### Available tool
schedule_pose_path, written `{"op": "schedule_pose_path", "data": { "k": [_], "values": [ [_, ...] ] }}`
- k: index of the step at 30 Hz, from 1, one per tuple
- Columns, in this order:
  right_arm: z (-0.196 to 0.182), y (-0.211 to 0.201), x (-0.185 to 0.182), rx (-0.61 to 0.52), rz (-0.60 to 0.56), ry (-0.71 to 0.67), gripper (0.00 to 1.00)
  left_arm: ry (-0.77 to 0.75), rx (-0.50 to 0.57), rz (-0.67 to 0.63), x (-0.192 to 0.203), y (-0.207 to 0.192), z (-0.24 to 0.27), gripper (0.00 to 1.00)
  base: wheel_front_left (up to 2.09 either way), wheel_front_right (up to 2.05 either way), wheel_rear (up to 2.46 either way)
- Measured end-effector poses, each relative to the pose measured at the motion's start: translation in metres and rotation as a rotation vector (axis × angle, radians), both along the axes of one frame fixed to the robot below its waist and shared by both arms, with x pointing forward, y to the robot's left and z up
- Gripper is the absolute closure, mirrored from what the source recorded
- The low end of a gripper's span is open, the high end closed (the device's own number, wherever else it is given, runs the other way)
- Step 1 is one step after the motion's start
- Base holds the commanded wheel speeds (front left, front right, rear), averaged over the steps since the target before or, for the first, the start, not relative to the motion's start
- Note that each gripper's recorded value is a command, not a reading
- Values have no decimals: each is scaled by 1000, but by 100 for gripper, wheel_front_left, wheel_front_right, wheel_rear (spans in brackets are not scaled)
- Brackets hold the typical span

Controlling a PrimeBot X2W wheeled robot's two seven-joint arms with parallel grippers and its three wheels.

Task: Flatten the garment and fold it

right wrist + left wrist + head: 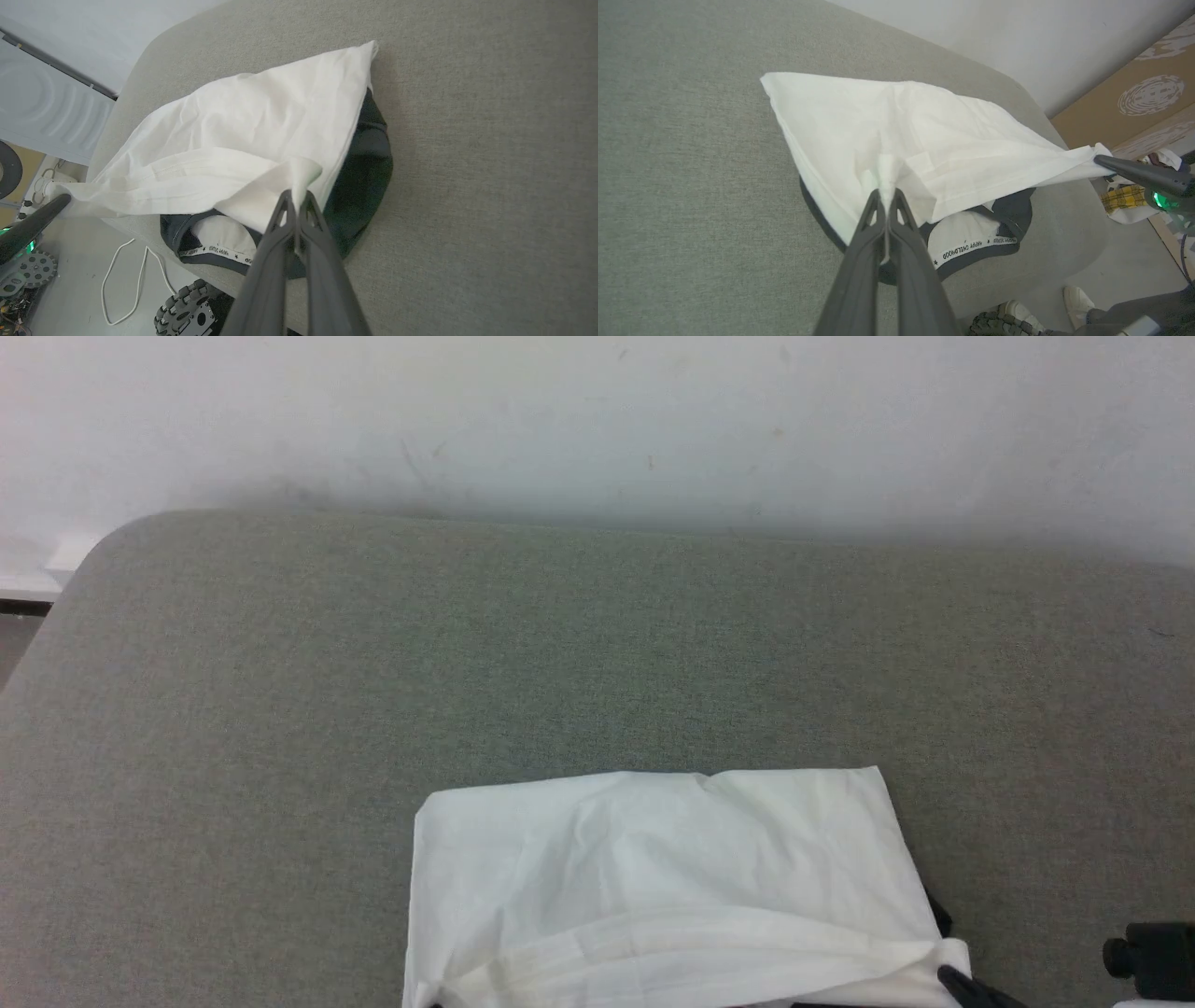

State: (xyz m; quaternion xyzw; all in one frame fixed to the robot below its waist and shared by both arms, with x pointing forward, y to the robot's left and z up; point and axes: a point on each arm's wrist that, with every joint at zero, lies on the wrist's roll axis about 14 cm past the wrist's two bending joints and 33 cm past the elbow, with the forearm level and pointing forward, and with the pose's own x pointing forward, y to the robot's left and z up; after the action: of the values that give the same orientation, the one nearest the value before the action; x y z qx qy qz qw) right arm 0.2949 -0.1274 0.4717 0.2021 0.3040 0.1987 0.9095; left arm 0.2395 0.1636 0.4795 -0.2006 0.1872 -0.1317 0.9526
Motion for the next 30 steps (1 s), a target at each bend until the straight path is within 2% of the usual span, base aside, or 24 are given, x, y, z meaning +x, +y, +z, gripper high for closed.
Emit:
{"op": "schedule_pose_path", "data": {
  "k": [2, 3, 4, 5, 6, 14, 19, 24, 27, 30],
  "values": [
    [-8, -2, -6, -9, 0, 39, 73, 51, 9, -30, -7, -3, -14, 100, 0, 0, 0],
    [-14, -3, -11, -17, 1, 66, 53, 77, 13, -36, -10, -4, -22, 100, 0, 0, 0],
    [-18, -5, -14, -25, 1, 83, 5, 105, 16, -42, -14, -5, -29, 80, 0, 0, 0],
    [-20, -6, -15, -28, -2, 92, 0, 129, 15, -42, -16, -6, -35, 51, 0, 0, 0],
    [-21, -7, -16, -25, -10, 95, 0, 146, 15, -41, -18, -6, -40, 0, 0, 0, 0],
    [-21, -12, -15, -10, -40, 108, 0, 200, -20, 3, -16, 2, -47, 0, 0, 0, 0],
    [-1, -32, 4, -31, -128, -5, 0, 34, -53, 134, 11, 30, -9, 0, 0, 0, 0],
    [4, -49, 24, -75, -232, -90, 0, -226, 57, 298, 38, 64, 34, 0, 0, 0, 0],
    [-6, -54, 28, -98, -270, -77, 0, -325, 157, 388, 48, 80, 50, 0, 0, 0, 0],
    [-21, -47, 29, -104, -260, -33, 0, -398, 241, 457, 55, 89, 64, 0, 0, 0, 0]
  ]
}}
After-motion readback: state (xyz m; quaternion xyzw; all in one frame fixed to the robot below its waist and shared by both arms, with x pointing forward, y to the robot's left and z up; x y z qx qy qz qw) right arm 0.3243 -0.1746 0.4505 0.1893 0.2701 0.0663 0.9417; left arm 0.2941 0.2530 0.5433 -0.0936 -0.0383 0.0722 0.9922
